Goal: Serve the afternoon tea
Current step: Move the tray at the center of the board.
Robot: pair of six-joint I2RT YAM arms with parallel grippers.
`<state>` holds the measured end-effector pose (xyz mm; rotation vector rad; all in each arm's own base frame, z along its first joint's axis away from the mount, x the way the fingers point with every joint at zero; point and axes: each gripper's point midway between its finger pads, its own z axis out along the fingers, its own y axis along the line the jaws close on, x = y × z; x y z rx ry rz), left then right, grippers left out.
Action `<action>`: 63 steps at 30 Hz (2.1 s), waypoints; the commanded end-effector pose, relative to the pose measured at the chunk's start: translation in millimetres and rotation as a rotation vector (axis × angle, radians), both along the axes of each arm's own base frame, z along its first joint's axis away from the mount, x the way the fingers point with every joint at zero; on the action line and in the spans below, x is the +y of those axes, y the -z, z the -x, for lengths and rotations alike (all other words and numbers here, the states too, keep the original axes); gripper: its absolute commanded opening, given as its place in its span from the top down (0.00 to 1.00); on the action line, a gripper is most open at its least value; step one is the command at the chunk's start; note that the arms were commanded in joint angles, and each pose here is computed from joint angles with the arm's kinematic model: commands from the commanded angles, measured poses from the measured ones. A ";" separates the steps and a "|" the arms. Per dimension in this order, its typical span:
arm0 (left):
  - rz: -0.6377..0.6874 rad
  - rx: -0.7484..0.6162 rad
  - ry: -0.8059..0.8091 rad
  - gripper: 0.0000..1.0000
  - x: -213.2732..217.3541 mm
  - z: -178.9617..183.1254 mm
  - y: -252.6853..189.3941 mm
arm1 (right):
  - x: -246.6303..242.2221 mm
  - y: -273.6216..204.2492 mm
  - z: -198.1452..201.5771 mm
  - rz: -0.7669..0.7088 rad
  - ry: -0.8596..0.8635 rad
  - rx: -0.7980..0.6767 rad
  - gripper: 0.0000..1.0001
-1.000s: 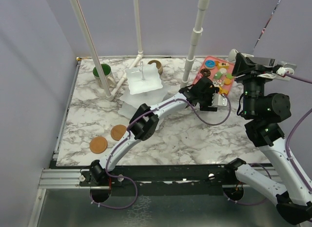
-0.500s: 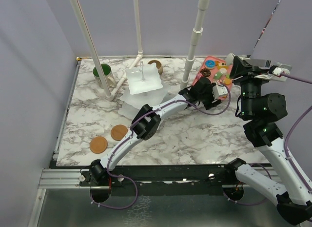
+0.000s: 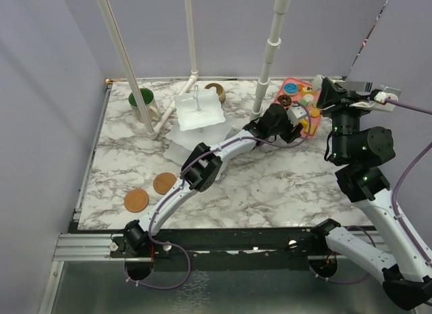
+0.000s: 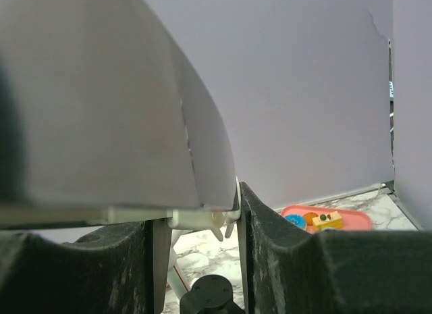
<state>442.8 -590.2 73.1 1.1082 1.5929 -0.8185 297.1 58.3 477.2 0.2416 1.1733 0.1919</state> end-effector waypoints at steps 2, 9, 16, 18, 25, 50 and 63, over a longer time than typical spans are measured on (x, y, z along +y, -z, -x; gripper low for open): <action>0.122 0.047 -0.140 0.51 -5.8 -19.8 -8.7 | -2.8 5.9 -0.7 -0.013 0.012 0.020 0.72; 0.120 0.009 -0.231 0.64 -2.6 -32.0 -0.7 | -0.6 5.2 2.0 -0.023 -0.011 0.022 0.72; 0.062 -0.068 -0.231 0.64 -5.4 -28.0 14.2 | 0.3 6.3 4.5 -0.025 -0.024 0.027 0.73; 0.044 -0.081 -0.238 0.64 -3.5 -29.3 18.1 | 0.2 6.8 4.7 -0.028 -0.024 0.028 0.73; -0.010 -0.085 -0.221 0.64 1.3 -26.2 29.6 | -0.1 9.4 5.0 -0.028 -0.024 0.035 0.73; -0.299 0.093 -0.118 0.63 32.7 20.6 76.4 | -7.9 -1.1 17.4 -0.038 -0.017 0.022 0.73; -0.328 -0.041 0.069 0.51 24.8 28.1 63.5 | -6.0 -1.7 17.6 -0.041 -0.028 0.027 0.73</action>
